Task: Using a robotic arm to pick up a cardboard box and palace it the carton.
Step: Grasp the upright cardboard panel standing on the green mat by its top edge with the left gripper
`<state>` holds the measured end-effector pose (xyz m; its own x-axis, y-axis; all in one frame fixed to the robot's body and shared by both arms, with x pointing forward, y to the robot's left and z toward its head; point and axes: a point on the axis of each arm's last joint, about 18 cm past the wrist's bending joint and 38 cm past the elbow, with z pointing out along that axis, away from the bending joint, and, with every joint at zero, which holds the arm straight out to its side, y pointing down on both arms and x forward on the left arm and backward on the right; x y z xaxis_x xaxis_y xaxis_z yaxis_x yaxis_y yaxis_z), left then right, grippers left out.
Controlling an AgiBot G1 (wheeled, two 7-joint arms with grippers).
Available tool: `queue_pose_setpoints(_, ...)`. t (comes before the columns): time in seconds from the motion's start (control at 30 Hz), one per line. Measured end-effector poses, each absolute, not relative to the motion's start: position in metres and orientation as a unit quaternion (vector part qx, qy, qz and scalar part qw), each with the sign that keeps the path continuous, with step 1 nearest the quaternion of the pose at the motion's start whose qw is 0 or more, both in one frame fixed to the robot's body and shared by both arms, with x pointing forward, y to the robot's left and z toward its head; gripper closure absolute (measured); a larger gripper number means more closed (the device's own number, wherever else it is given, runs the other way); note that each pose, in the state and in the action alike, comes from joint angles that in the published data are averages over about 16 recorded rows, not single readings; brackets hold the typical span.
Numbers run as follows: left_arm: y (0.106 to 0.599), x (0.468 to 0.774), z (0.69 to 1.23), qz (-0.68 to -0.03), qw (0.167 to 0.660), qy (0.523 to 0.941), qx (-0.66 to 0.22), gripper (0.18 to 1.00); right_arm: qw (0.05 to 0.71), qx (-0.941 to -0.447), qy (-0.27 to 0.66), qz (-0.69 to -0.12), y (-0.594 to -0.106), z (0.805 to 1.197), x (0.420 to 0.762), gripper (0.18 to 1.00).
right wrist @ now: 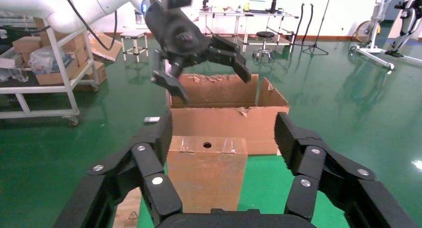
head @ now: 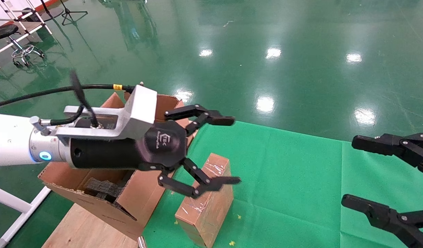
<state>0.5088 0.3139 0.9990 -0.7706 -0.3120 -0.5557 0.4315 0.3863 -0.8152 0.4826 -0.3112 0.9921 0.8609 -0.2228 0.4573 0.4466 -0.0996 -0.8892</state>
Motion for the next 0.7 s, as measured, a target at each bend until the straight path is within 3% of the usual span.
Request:
queue_pose_setpoints(0.27,0.316,0.535,1.01,-0.503,0.342,0.793,-0.05,0.184,0.666,-0.698,-0.08,-0.251,-0.311,0.992,0.483,0.511)
queue_pose_setpoints(0.7,0.299,0.558,1.02,-0.438,0.276,0.828,-0.215,0.183,0.666,-0.698,-0.08,-0.251,-0.311,0.992,0.483,0.81)
